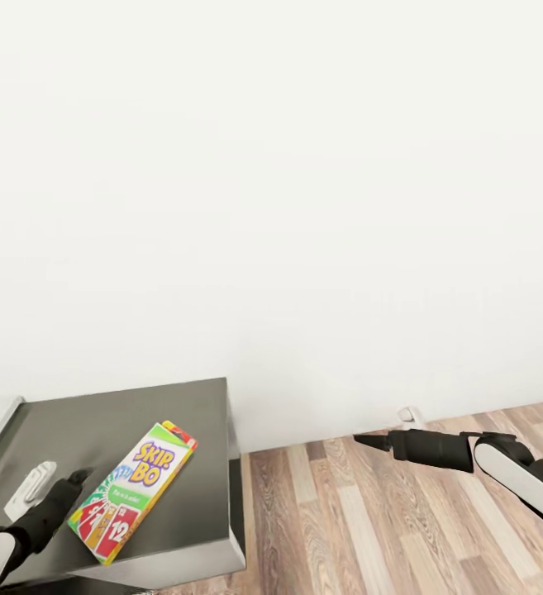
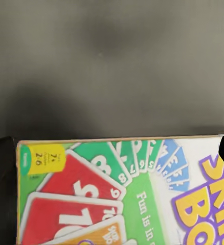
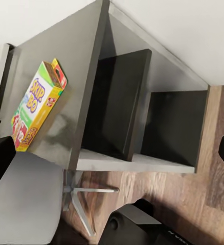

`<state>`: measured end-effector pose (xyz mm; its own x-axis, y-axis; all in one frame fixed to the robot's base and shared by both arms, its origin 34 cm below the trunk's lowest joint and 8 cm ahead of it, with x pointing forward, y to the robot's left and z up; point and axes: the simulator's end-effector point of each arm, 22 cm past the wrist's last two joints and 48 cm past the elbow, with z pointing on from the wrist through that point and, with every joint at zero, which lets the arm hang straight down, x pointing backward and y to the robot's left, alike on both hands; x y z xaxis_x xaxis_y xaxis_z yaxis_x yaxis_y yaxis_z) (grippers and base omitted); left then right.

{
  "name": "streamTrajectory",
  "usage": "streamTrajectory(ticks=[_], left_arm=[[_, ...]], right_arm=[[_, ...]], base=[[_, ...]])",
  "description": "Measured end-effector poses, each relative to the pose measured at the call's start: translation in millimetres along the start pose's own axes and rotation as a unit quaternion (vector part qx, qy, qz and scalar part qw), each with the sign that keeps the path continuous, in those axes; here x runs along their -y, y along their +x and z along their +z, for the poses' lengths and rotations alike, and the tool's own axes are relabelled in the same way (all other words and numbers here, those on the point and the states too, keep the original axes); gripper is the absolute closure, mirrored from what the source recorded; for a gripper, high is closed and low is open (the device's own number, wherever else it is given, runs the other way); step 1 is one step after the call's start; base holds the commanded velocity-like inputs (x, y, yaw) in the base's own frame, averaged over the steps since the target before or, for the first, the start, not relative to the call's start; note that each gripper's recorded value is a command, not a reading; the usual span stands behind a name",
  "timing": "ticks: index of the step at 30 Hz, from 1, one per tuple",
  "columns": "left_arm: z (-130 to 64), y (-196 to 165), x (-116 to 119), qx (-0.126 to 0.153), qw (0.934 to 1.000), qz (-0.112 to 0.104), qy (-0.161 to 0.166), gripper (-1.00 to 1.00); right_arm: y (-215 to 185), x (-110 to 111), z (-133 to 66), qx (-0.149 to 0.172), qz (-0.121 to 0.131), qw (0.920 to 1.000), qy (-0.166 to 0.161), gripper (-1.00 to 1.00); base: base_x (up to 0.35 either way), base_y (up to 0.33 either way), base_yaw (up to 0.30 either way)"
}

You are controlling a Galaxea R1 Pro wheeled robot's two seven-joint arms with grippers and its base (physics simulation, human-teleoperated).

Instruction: Put all the toys in the child's room - the three board games (two on the bed and one on the table), the two jigsaw puzzles on the table, and the tennis ball on the table - inside the toy box on the table in the child's room.

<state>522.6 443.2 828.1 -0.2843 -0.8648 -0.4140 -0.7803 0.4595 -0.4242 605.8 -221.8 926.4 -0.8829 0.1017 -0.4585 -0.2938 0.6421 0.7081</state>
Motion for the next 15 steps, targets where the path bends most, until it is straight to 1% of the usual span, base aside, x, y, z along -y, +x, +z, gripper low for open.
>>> streamTrajectory(ticks=[11,15], left_arm=[[-3.3,0.5,12.2,0.002,0.9999,0.009,0.010,-1.00],[-3.9,-0.1,13.7,0.003,0.9999,0.011,0.011,-1.00]], right_arm=[[0.5,-0.6,1.3,0.000,0.000,1.0000,0.000,-1.00],[0.6,-0.6,1.4,0.000,0.000,1.0000,0.000,-1.00]], base=[[0.000,0.000,0.288],[0.000,0.000,0.228]])
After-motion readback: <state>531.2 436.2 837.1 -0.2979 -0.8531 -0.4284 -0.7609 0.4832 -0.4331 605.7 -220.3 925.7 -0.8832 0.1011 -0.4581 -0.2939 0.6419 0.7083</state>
